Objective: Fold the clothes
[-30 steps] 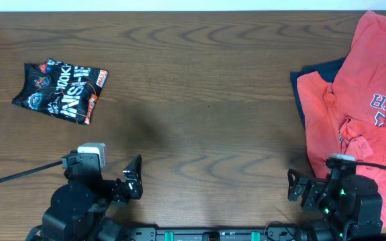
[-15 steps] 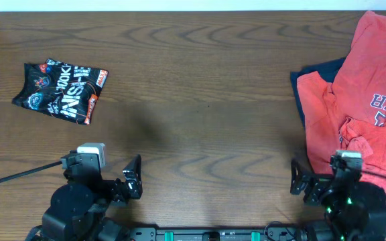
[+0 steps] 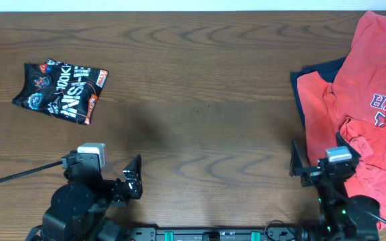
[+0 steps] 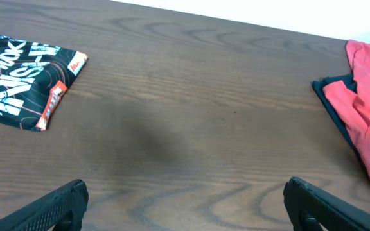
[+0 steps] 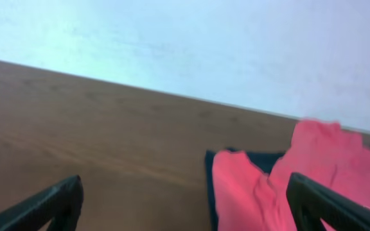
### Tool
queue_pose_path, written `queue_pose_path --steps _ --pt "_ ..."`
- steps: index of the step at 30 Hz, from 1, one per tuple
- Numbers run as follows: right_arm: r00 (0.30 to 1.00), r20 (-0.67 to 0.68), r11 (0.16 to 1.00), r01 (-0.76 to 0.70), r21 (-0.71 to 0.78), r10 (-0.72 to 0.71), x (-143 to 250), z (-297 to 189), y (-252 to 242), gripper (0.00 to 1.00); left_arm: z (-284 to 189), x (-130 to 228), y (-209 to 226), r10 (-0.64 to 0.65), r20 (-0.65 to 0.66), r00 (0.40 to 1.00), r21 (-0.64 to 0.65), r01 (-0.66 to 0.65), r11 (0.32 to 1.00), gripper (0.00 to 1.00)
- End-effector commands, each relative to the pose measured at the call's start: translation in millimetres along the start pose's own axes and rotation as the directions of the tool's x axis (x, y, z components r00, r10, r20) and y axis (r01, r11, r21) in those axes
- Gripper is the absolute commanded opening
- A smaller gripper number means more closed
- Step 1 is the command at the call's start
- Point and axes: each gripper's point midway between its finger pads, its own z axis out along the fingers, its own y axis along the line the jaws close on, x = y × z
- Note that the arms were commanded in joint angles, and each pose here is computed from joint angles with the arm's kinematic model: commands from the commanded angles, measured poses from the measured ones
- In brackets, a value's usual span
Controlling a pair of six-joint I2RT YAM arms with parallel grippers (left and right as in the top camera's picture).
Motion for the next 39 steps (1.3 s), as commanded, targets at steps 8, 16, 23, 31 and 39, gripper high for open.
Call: queue_pose_path --steps 8,16,23,31,39 --pt "0.999 0.043 0.999 0.021 -0.047 -0.019 49 27 10 0.99 0 1 2 -0.011 0.001 1.000 -0.009 0.011 1.000 0.98" --pt "0.999 0.035 0.999 0.019 -0.048 -0.018 52 27 10 0.99 0 1 2 -0.011 0.001 1.000 -0.009 0.011 1.000 0.98" --pt "0.999 0.035 0.999 0.019 -0.048 -0.018 52 27 10 0.99 0 1 2 -0.011 0.001 1.000 -0.009 0.011 1.000 0.98" --pt "0.999 0.035 0.999 0.019 -0.048 -0.018 52 27 10 0.99 0 1 2 -0.011 0.001 1.000 -0.009 0.011 1.000 0.98" --pt "0.999 0.035 0.999 0.019 -0.048 -0.018 52 27 10 0.99 0 1 2 -0.011 0.001 1.000 -0.009 0.011 1.000 0.98"
